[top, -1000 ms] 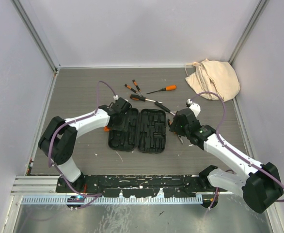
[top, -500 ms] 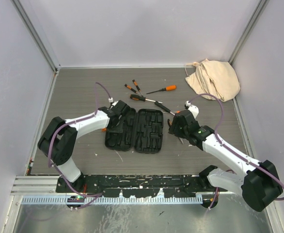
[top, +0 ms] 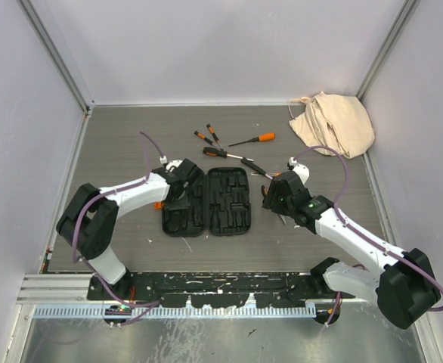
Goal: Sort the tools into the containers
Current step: Adjust the storage box at the center of the board.
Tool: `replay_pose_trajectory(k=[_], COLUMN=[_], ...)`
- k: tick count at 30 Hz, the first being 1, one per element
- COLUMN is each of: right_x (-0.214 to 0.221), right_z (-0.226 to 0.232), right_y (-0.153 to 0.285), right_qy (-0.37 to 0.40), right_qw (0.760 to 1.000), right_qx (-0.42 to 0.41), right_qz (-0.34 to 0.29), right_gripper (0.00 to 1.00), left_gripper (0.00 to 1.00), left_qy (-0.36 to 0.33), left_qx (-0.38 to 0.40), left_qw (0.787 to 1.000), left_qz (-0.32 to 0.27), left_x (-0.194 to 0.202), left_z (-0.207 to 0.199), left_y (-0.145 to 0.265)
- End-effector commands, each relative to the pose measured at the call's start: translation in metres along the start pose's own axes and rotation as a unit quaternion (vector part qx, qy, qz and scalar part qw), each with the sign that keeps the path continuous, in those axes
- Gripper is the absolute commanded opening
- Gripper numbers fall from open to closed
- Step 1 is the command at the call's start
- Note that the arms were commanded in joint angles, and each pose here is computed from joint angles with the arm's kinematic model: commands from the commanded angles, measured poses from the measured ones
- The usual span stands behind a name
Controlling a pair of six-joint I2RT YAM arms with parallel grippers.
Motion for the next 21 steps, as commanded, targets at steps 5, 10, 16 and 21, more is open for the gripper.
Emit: replay_pose_trajectory(k=[5, 10, 16, 21], right_x=[-0.009, -0.014, -0.025, -0.037], right_z=[0.008, 0.009, 0.011, 0.009], right_y=[0.0, 0.002, 0.012, 0.023], right_qy=[-0.01, -0.009, -0.016, -0.024], right_qw=[1.0, 1.0, 0.998, 0.995], right_qx=[-0.016, -0.016, -0.022, -0.026], right_qz=[-0.017, -0.025, -0.053, -0.09], right_gripper=[0.55, 0.56, 0.55, 0.56], left_gripper=[0.11, 0.37, 0.51, 0.57], left_qy=[0.069, 0.074, 0.043, 0.03], left_qx=[-0.035, 0.026, 0.097, 0.095], left_qw=[0.997, 0.997, 0.993, 0.99], left_qz=[0.001, -0.028, -0.06, -0.101], left_x=[0.005, -0.012, -0.037, -0.054], left_z=[0.014, -0.003, -0.019, -0.007], left_y=[0.009, 0.021, 0.05, 0.08])
Point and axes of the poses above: each gripper's point midway between its finger pads, its own y axis back along the fingers, its own z axis along the line the jaws close on, x = y × z, the point moved 3 cm from there along y, back along the fingers, and after that the axes turned 3 degrees about -y, right-handed, at the moved point
